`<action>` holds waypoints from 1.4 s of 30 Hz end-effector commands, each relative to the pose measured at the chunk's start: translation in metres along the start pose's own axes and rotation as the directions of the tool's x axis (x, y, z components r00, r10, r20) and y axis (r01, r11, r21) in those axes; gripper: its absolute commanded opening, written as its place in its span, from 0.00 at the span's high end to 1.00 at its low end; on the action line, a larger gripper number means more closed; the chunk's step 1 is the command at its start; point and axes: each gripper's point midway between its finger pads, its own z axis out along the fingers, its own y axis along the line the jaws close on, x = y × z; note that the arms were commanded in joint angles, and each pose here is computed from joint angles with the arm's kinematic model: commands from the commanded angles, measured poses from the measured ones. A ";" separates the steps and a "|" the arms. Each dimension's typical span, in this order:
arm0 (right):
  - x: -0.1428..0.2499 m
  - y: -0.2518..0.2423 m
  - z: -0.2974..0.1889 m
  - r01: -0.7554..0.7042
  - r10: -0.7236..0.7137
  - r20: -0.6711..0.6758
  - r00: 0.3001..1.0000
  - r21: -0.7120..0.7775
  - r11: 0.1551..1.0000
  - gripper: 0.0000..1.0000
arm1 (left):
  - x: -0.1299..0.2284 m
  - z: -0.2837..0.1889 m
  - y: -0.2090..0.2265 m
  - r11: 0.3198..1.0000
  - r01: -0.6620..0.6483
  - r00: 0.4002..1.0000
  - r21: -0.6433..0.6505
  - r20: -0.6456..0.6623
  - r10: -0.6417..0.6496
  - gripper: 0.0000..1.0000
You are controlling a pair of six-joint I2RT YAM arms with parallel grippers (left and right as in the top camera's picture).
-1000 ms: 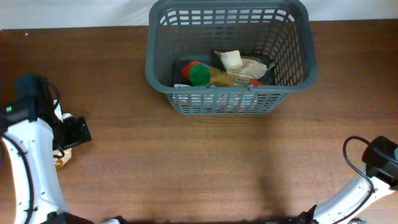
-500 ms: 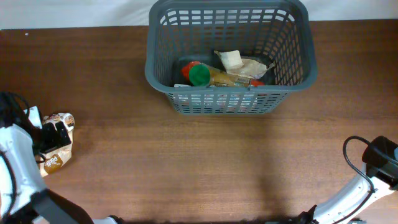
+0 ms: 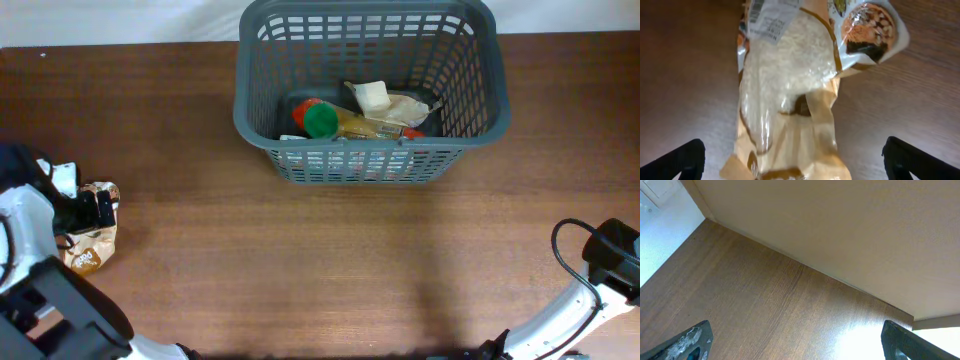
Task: Pack container
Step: 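Lower the left gripper onto the second mushroom bag and grasp it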
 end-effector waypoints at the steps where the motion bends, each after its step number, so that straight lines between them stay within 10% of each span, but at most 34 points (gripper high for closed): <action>1: -0.001 0.000 0.000 -0.006 0.006 0.002 1.000 0.001 1.000 0.01 | 0.003 0.024 -0.004 0.997 -0.067 0.997 0.031 -0.042 0.069 0.01; 42: -0.001 0.000 0.000 -0.006 0.006 0.002 1.000 0.001 1.000 0.01 | 0.017 0.147 -0.020 0.993 -0.060 0.984 0.106 -0.164 0.077 0.00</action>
